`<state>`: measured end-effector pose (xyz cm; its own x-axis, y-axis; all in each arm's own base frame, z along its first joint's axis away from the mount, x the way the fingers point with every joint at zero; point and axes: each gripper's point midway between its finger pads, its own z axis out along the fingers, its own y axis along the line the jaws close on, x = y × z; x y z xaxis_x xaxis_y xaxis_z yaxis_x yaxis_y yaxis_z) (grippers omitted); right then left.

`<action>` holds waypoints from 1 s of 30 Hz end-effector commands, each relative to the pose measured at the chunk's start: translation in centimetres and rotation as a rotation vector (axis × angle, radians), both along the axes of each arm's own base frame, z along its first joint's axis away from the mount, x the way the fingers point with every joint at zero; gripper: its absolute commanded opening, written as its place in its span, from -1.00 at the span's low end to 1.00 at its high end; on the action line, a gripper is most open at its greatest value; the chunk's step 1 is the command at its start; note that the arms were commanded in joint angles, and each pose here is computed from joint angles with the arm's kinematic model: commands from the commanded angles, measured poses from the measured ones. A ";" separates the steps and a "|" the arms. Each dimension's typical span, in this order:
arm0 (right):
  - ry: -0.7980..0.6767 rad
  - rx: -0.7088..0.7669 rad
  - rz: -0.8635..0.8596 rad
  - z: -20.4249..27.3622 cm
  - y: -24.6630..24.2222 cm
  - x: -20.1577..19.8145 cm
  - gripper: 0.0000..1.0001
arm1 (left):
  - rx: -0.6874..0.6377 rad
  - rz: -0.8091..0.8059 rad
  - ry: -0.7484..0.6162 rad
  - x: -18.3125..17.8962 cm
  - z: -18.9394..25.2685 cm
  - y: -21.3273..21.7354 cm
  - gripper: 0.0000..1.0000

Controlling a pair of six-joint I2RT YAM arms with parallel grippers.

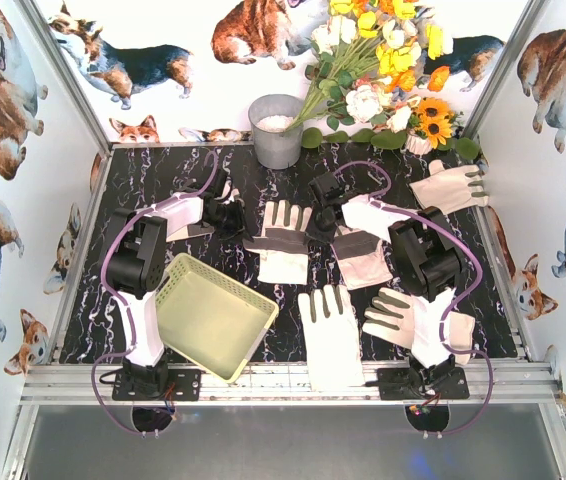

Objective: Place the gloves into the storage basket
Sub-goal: Place the glove at the center of the board, then pick up the glove from the center of the board.

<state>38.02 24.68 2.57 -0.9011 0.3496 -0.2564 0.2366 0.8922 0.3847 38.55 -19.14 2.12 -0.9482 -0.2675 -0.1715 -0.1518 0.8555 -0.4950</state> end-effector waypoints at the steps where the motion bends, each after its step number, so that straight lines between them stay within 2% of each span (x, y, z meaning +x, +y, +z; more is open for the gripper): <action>1: -0.080 -0.001 0.027 1.6 0.4 2.1 -0.64 | 0.033 -0.010 -0.011 0.2 -0.6 0.8 -0.35; 5: -0.121 0.022 0.058 3.7 0.8 2.5 -0.48 | 0.029 -0.014 -0.057 0.7 1.8 0.7 -0.10; 6: -0.138 0.033 0.068 4.6 0.9 2.5 -0.40 | 0.026 -0.012 -0.075 0.9 2.7 0.7 -0.04; 8: -0.173 0.054 0.087 6.5 1.0 2.3 -0.11 | 0.017 0.000 -0.115 1.3 4.7 0.7 0.08; 12: -0.243 0.076 0.123 10.9 0.7 1.5 0.22 | 0.007 0.043 -0.232 2.3 9.8 0.9 0.30; 16: -0.311 0.060 0.159 14.7 -0.6 0.4 0.36 | 0.002 0.099 -0.358 2.4 15.2 1.7 0.43; 20: -0.382 0.048 0.170 18.3 -2.8 -0.6 0.41 | -0.002 0.134 -0.463 1.6 19.8 2.2 0.52; 25: -0.513 0.029 0.135 22.4 -6.9 -2.1 0.51 | 0.023 0.122 -0.544 -0.3 22.6 2.0 0.57; 27: -0.572 -0.001 0.130 23.0 -8.8 -3.1 0.63 | 0.046 0.107 -0.568 -1.2 23.0 1.9 0.58; 30: -0.579 -0.059 0.130 22.2 -11.6 -4.7 0.75 | 0.061 0.079 -0.584 -2.8 23.4 1.2 0.60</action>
<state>34.74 16.02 24.45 -0.6916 0.2799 -0.6659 -0.0723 0.8904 0.4494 37.66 -17.85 25.65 -0.6716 -0.3486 -0.6538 0.0601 0.8539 -0.5170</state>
